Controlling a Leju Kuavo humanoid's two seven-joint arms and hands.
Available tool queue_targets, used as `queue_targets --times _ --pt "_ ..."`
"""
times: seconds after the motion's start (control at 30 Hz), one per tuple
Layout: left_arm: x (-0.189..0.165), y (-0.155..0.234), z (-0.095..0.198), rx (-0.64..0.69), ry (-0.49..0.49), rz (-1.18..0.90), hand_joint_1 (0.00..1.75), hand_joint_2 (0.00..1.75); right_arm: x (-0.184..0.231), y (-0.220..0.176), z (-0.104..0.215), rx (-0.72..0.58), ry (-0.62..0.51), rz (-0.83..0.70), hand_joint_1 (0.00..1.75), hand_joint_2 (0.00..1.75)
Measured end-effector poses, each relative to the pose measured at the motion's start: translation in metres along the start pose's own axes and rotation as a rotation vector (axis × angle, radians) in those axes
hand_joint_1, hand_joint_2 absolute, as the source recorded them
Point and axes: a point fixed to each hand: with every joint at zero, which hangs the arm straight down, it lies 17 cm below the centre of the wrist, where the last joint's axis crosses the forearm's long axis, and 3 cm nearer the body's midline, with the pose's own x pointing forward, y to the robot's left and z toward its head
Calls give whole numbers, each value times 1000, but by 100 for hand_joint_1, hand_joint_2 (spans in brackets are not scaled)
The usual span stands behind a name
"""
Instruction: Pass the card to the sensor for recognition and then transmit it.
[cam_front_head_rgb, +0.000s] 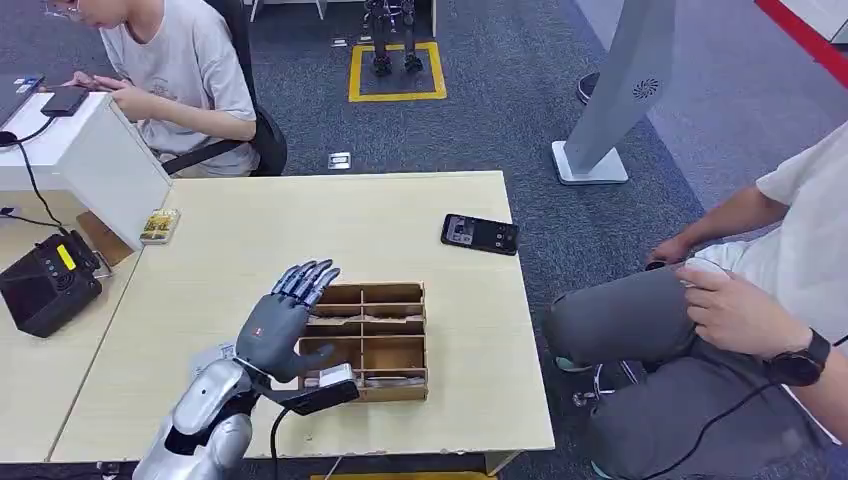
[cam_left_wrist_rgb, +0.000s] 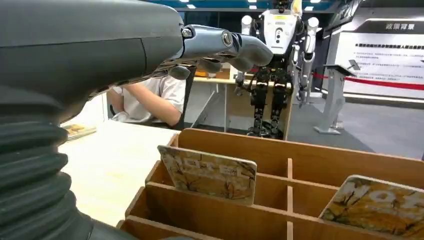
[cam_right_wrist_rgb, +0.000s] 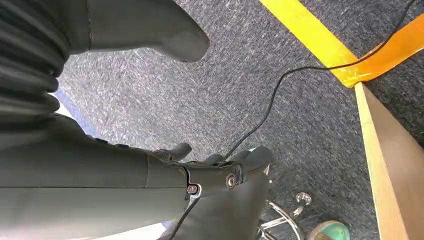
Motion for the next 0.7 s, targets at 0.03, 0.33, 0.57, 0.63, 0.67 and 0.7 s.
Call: queue_targets --times 0.03,0.33,0.57,0.63,0.67,0.7 --pt "-1 -1 0 -2 2 -3 0 175 0 0 0 0 0 1 0 175" --pt "-8 -9 3 -25 22 -35 0 175 6 -1 -1 -2 -8 0 0 175" --pt "-9 -12 3 -32 25 -35 0 175 8 -2 -2 -3 -11 -1 0 175" --pt "-9 -12 3 -32 25 -35 0 175 8 -2 -2 -3 -11 -1 0 175" --pt "-9 -12 3 -32 26 -35 0 175 8 -2 -2 -3 -11 -1 0 175" --pt "-9 -12 3 -32 26 -35 0 175 8 -2 -2 -3 -11 -1 0 175"
